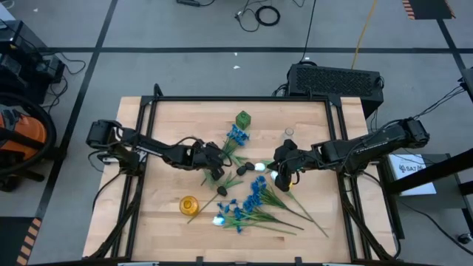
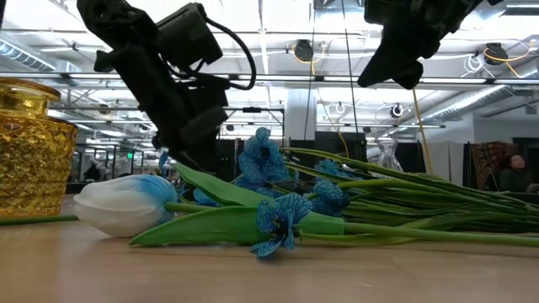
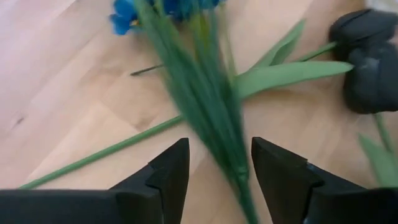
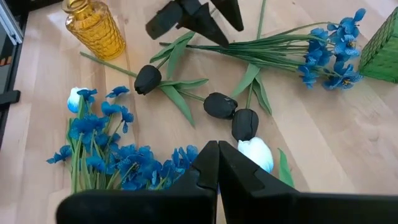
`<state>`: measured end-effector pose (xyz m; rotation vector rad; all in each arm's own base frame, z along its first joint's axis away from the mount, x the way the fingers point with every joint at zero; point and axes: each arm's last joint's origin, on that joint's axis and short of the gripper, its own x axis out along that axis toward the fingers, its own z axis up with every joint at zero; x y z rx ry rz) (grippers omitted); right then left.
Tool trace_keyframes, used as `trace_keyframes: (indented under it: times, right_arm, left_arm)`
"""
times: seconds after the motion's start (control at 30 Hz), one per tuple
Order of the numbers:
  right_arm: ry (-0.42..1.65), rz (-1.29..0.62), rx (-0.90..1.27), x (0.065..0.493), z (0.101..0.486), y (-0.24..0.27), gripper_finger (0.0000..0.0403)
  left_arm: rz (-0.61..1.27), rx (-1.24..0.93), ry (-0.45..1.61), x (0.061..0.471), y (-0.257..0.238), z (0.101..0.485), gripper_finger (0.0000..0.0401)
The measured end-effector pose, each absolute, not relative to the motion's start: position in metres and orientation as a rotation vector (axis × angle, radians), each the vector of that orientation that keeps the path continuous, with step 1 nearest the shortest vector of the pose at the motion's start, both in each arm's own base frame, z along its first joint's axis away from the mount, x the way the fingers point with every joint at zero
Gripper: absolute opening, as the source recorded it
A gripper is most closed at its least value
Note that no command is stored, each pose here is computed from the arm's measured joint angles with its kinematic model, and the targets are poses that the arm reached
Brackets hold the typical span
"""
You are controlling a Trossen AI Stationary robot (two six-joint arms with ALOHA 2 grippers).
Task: Sort flowers into vase by color
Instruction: Put the top blue flowers into the green vase
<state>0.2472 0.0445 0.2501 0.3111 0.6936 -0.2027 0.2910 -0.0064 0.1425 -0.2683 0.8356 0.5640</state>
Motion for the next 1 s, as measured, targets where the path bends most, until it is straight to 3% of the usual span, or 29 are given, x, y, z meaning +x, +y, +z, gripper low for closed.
trace_keyframes:
  times: [0.77,0.87,1.0]
  right_arm:
    - [0.690,-0.199,0.306,0.247,0.250,0.045,0.0000]
    - [0.686,-0.199,0.308,0.248,0.251,0.045,0.0000]
    - [0.682,-0.206,0.329,0.248,0.251,0.045,0.0000]
  left_arm:
    - [0.535,-0.217,0.890,0.301,-0.006,0.113,0.0182]
    - [0.504,-0.227,0.900,0.302,-0.005,0.113,0.0164]
    - [0.511,-0.222,0.891,0.302,-0.005,0.114,0.0110]
